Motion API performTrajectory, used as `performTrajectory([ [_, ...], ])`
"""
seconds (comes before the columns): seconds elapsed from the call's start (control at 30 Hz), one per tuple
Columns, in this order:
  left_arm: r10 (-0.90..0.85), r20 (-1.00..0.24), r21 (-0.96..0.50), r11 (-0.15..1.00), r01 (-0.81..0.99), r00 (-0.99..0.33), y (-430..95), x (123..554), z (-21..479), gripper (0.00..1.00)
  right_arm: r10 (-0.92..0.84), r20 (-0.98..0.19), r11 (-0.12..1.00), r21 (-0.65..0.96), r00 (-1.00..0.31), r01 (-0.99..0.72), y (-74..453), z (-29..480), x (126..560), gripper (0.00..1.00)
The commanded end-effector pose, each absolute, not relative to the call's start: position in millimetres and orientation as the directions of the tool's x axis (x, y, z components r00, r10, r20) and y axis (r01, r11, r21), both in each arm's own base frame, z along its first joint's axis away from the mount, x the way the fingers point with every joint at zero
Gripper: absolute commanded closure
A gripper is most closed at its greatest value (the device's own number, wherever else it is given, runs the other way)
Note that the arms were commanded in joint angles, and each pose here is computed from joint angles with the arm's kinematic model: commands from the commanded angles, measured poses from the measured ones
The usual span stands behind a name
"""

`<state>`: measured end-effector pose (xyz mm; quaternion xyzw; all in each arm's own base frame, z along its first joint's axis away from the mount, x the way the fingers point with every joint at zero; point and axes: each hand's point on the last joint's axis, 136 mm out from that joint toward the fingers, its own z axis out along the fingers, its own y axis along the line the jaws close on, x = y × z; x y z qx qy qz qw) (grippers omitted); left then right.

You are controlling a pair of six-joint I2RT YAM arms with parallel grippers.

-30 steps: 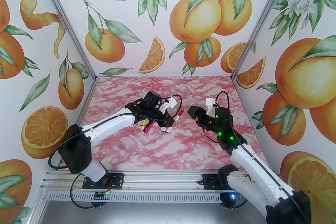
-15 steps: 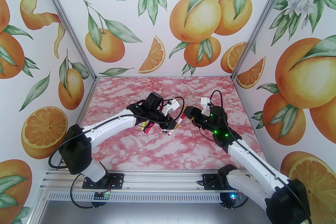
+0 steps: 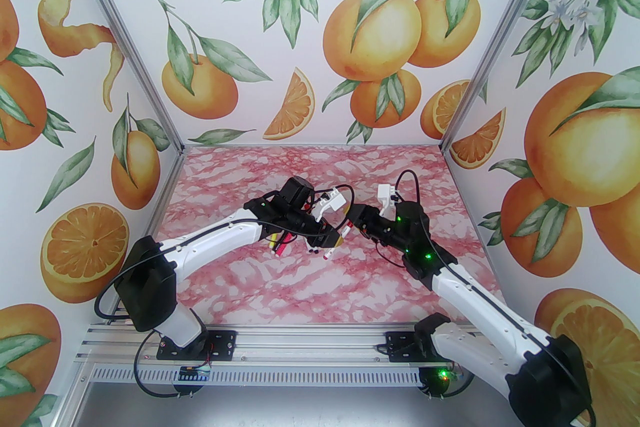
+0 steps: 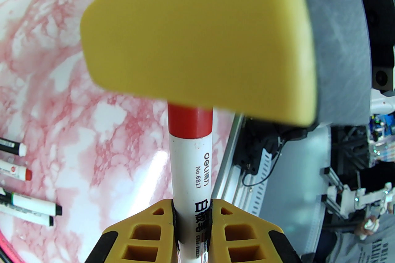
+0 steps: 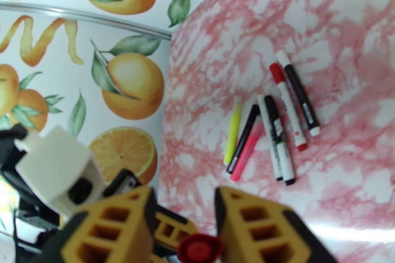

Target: Open the pen caps

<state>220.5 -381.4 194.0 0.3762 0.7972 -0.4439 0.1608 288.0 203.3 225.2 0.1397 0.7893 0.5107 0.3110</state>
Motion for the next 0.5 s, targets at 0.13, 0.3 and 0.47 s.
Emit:
performTrajectory([
  [0.13,0.438,-0.638,-0.579,0.269,0.769,-0.633,-391.3,221.1,215.2,0.83,0.528,-0.402,0.486,0.865,-0.748,-0.122,202.0,235.0,290.9,0.68],
  [0.3,0.437,-0.640,-0.579,0.267,0.770,-0.633,-391.3,221.1,217.1,0.83,0.525,-0.402,0.495,0.861,-0.750,-0.116,201.8,230.8,290.4,0.69],
  [0.47,0.436,-0.640,-0.579,0.269,0.770,-0.633,-391.0,221.4,217.2,0.83,0.520,-0.401,0.496,0.860,-0.754,-0.116,203.4,228.9,290.2,0.66],
])
